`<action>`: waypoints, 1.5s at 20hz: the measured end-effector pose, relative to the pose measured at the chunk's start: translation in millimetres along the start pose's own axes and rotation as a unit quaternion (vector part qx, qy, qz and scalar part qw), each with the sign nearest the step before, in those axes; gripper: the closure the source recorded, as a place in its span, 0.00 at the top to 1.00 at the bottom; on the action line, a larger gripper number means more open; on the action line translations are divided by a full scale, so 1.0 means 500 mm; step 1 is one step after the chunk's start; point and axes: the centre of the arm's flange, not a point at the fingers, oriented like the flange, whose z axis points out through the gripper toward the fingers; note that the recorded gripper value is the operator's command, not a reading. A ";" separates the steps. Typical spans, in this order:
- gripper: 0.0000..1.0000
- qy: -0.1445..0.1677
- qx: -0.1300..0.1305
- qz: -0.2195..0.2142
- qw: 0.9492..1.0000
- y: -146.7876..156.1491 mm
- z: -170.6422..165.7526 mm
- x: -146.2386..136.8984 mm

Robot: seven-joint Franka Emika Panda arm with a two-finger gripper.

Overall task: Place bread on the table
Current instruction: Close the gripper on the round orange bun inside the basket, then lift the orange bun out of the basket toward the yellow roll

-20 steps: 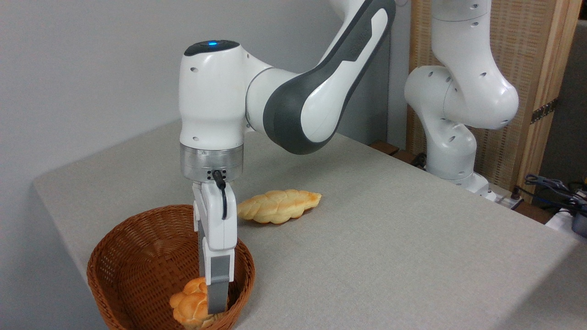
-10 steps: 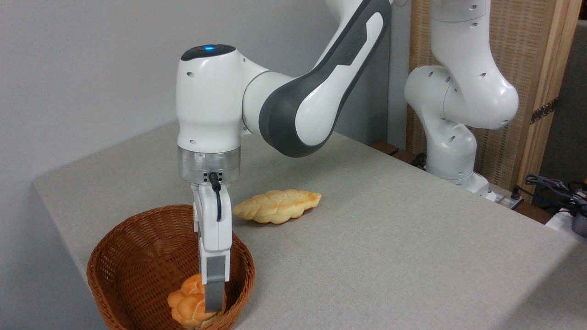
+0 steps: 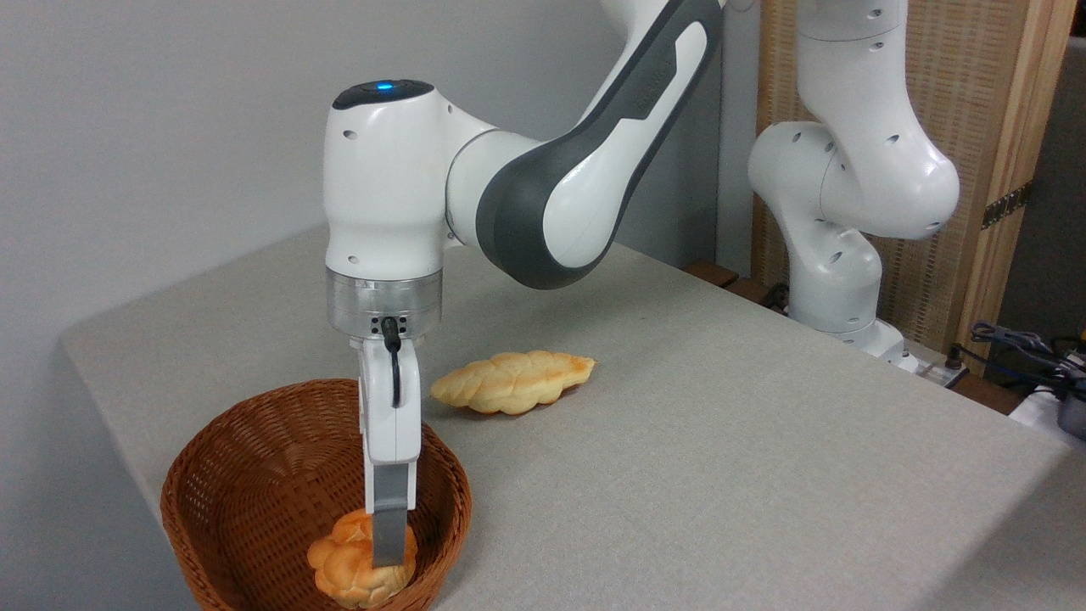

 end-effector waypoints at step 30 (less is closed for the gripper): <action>0.57 0.038 -0.123 -0.002 0.992 0.058 -0.288 -0.106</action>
